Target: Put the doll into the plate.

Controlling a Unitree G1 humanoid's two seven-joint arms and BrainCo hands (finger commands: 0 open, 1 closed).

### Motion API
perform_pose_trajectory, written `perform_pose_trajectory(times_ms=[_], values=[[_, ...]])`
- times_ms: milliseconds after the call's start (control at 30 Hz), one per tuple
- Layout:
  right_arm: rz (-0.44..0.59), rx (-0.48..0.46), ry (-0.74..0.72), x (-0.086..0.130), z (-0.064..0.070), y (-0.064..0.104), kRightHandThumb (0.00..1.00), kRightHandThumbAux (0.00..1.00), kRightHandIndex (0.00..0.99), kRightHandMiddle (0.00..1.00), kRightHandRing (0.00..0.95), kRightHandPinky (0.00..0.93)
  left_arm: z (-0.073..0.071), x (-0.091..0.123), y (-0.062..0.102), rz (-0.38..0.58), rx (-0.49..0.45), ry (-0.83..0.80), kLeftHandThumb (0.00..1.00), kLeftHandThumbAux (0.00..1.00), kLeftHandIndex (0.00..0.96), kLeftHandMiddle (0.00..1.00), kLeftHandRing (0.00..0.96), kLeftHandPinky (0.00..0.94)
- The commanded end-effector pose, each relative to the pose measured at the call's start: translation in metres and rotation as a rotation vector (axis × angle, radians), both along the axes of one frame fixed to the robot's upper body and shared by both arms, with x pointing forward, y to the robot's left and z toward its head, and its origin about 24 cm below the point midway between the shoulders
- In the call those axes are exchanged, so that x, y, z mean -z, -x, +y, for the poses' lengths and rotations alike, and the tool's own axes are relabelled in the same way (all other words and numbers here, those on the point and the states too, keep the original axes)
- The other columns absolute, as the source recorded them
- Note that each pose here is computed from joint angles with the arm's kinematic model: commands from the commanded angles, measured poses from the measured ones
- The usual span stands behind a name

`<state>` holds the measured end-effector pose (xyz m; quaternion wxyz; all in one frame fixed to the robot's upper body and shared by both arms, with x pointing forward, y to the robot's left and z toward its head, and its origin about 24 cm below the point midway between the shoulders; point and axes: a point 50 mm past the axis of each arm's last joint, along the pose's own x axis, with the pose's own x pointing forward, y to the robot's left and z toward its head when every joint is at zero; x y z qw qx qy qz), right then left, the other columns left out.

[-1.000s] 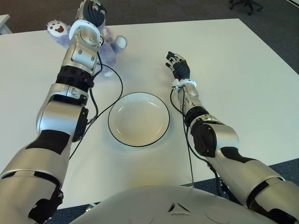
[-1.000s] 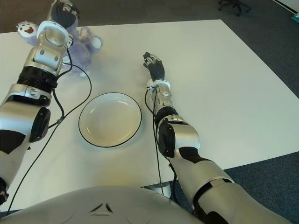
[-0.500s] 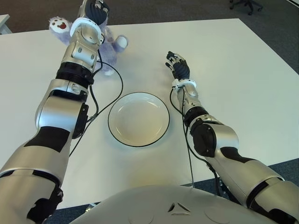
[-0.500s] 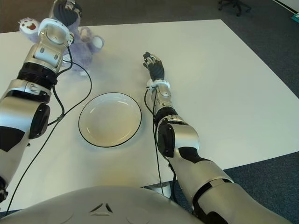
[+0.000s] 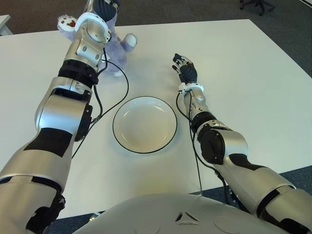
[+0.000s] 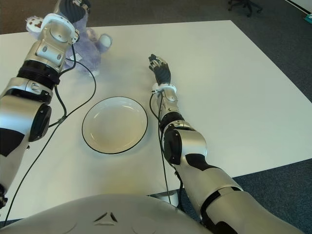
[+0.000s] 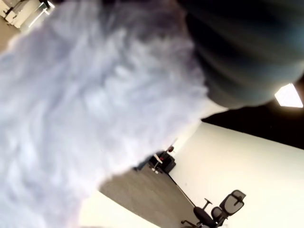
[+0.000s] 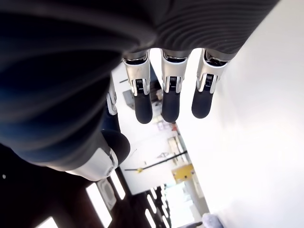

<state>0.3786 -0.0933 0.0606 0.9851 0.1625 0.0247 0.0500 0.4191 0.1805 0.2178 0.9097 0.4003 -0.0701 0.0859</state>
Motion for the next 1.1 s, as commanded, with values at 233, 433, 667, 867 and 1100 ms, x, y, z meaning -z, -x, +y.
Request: perform_pose_trajectory(times_ms=[233, 433, 667, 867, 1100], values=[[0.121, -0.008, -0.042, 0.028, 0.005, 0.013, 0.711, 0.734, 0.400, 0.148, 0.115, 0.142, -0.004, -0.018, -0.001, -0.033, 0.006, -0.017, 0.728, 0.685, 0.446, 0.824, 0.845, 0.864], [0.122, -0.017, -0.024, 0.026, 0.008, 0.012, 0.708, 0.733, 0.400, 0.138, 0.103, 0.141, -0.017, -0.026, 0.001, -0.054, -0.004, 0.001, 0.729, 0.686, 0.446, 0.817, 0.843, 0.857], [0.126, -0.009, -0.021, 0.024, 0.008, 0.011, 0.709, 0.734, 0.401, 0.142, 0.117, 0.172, -0.018, -0.029, 0.003, -0.041, 0.018, 0.012, 0.732, 0.687, 0.445, 0.814, 0.843, 0.856], [0.115, -0.023, -0.008, 0.025, 0.010, 0.012, 0.710, 0.734, 0.400, 0.146, 0.125, 0.156, -0.017, -0.033, 0.003, -0.043, 0.028, 0.005, 0.735, 0.687, 0.445, 0.814, 0.841, 0.855], [0.109, -0.019, 0.018, 0.025, 0.009, 0.012, 0.708, 0.734, 0.400, 0.141, 0.118, 0.164, -0.018, -0.035, 0.005, -0.072, 0.036, -0.023, 0.736, 0.686, 0.445, 0.814, 0.841, 0.855]])
